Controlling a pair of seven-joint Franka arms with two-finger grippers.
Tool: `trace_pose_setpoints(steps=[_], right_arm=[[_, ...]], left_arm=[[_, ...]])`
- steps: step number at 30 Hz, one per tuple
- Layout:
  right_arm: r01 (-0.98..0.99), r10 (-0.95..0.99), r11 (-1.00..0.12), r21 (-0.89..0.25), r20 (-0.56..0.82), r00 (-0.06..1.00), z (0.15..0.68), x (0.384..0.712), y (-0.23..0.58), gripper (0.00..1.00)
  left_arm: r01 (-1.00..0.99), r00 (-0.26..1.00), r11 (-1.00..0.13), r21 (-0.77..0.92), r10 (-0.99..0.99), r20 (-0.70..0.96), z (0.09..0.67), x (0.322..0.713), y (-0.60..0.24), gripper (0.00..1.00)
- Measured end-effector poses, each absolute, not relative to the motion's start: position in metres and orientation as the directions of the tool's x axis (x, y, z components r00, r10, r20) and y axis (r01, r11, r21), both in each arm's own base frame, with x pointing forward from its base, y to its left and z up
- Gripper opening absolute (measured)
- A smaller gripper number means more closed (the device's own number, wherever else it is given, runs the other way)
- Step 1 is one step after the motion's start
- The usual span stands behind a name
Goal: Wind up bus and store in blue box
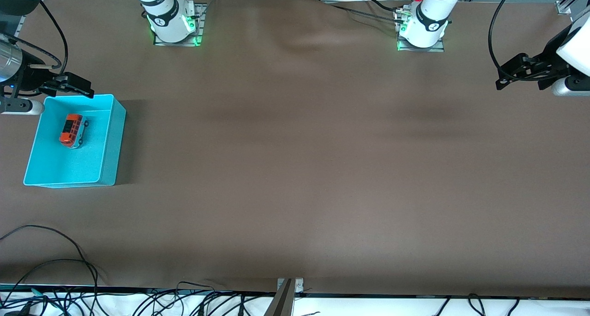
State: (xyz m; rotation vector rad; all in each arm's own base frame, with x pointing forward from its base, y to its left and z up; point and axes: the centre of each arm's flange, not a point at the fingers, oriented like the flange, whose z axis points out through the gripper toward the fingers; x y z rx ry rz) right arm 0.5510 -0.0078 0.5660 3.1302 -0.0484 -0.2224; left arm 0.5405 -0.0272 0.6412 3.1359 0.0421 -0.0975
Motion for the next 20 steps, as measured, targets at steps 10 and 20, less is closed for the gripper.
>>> trace_pose_setpoints(steps=[10,20], right_arm=[[-0.036,-0.036,-0.999,0.005,-0.142,0.989,0.5664,0.5509,-0.0108,1.00],[-0.034,-0.034,-0.999,0.005,-0.147,0.989,0.5638,0.5520,-0.0098,1.00]], left_arm=[[0.027,0.998,-1.000,0.003,0.026,-0.062,0.6412,0.5405,-0.0274,1.00],[0.027,0.998,-1.000,0.003,0.026,-0.062,0.6412,0.5405,-0.0274,1.00]])
